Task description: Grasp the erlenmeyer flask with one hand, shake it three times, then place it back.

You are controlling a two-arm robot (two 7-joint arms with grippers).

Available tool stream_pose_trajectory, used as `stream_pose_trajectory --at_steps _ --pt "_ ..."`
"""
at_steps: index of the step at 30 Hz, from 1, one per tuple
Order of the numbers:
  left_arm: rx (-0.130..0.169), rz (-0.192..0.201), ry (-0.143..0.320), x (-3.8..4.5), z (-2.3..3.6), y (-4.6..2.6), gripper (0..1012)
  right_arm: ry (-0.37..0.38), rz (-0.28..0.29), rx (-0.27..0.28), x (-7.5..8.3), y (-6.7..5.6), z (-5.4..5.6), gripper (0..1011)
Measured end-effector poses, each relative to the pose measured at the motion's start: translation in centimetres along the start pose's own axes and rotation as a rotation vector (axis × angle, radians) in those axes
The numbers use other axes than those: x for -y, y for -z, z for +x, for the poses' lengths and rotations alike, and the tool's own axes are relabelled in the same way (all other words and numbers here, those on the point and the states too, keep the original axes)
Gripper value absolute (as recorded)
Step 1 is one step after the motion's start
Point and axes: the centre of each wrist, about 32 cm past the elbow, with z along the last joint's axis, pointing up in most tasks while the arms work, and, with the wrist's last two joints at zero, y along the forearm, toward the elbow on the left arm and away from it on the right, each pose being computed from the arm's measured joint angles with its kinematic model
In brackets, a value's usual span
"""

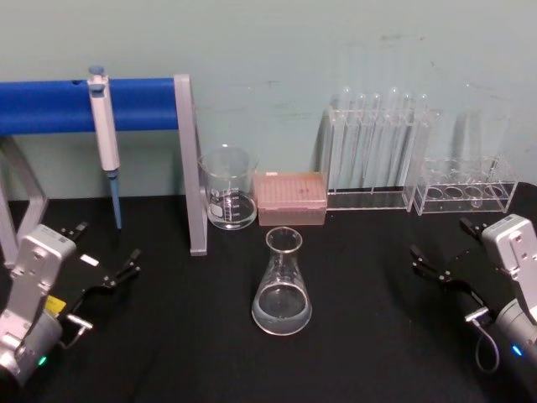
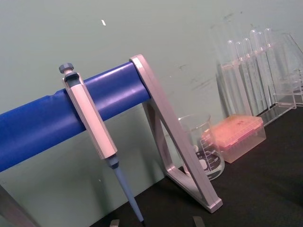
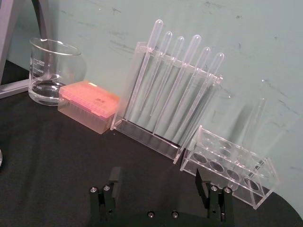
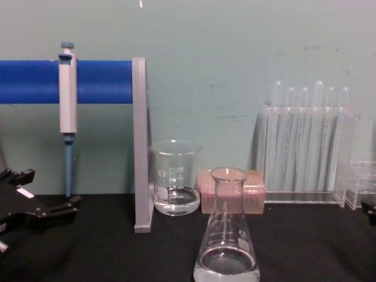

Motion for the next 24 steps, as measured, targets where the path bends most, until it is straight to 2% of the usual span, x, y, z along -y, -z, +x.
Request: stream_pose_trajectory --at_steps 9,15,24 --pt "0.000 0.000 0.000 0.00 0.00 0.00 1001 -0.050 0.040 0.001 0.7 -0.2 0.6 1000" --pt "0.000 0.000 0.000 0.00 0.00 0.00 1001 -0.126 0.087 0.001 2.0 -0.4 1.2 1000" --pt "0.000 0.000 0.000 0.00 0.00 0.00 1001 -0.245 0.130 -0.055 3.4 -0.6 0.8 1000"
